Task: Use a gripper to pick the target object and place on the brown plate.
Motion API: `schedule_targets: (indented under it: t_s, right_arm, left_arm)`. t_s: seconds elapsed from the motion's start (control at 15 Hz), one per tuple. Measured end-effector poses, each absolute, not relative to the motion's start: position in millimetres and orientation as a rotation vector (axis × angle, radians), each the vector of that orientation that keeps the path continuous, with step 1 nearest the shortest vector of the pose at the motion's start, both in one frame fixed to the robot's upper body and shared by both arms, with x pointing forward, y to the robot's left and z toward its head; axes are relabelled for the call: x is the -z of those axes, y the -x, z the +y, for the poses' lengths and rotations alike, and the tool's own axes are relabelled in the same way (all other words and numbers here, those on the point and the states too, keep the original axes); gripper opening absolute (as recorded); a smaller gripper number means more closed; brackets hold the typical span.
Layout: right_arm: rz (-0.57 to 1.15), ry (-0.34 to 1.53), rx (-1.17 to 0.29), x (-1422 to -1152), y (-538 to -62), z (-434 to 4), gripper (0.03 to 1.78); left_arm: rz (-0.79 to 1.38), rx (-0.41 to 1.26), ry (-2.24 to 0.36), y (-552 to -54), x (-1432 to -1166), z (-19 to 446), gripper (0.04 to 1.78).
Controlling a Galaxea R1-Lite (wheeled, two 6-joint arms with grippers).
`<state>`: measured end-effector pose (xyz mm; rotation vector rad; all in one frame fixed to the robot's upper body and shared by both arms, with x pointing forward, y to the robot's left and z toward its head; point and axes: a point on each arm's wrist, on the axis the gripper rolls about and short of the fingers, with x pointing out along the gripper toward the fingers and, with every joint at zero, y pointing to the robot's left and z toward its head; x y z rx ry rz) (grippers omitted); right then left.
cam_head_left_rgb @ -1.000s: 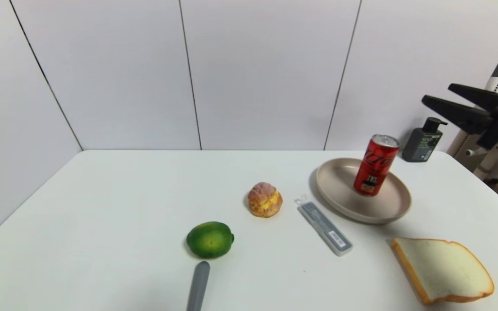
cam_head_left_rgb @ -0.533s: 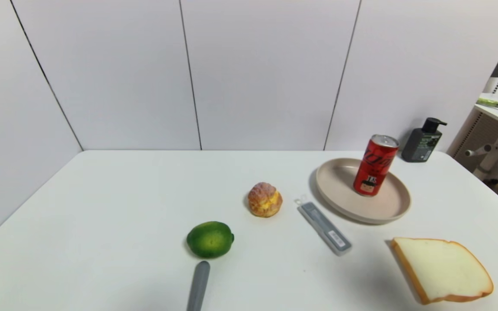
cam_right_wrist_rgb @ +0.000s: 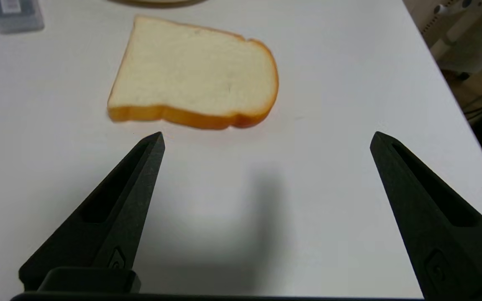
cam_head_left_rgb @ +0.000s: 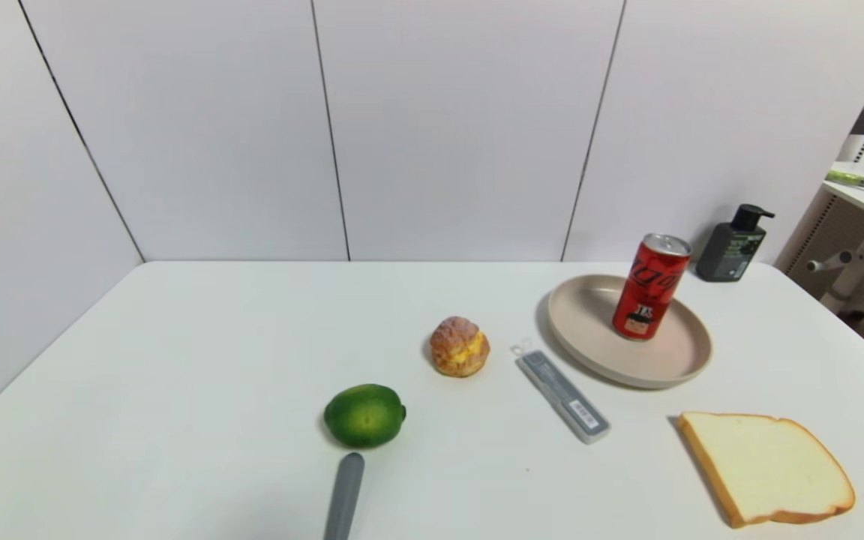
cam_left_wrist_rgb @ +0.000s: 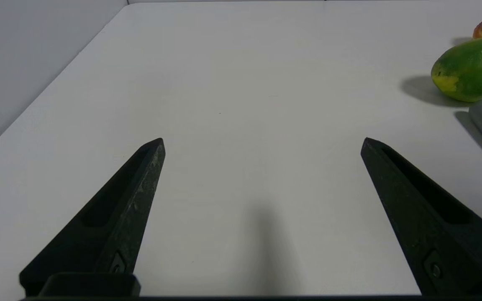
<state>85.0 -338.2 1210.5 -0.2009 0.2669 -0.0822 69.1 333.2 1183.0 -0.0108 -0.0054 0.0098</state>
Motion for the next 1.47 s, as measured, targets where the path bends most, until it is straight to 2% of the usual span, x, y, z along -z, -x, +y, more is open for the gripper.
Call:
schedule_targets:
  t_s: [0.13,0.47,0.8,1.47]
  right_arm:
    - [0.202,0.198,0.041,-1198,-77,-337,1.69]
    - [-0.03,0.179,-0.021,-1190,-70,-336,1.69]
    - [-0.003,0.045,-0.009,-1183,-69,-336,1.69]
    - [0.0,0.051,-0.011,-1183,-69,-336,1.69]
  left_arm:
    - [-0.005,-0.01,0.01,-69,-1183,333,1.69]
    - [-0.005,-0.009,0.01,-69,-1183,333,1.69]
    - [-0.005,-0.009,0.01,-69,-1183,333,1.69]
    - [-0.005,-0.01,0.01,-69,-1183,333,1.69]
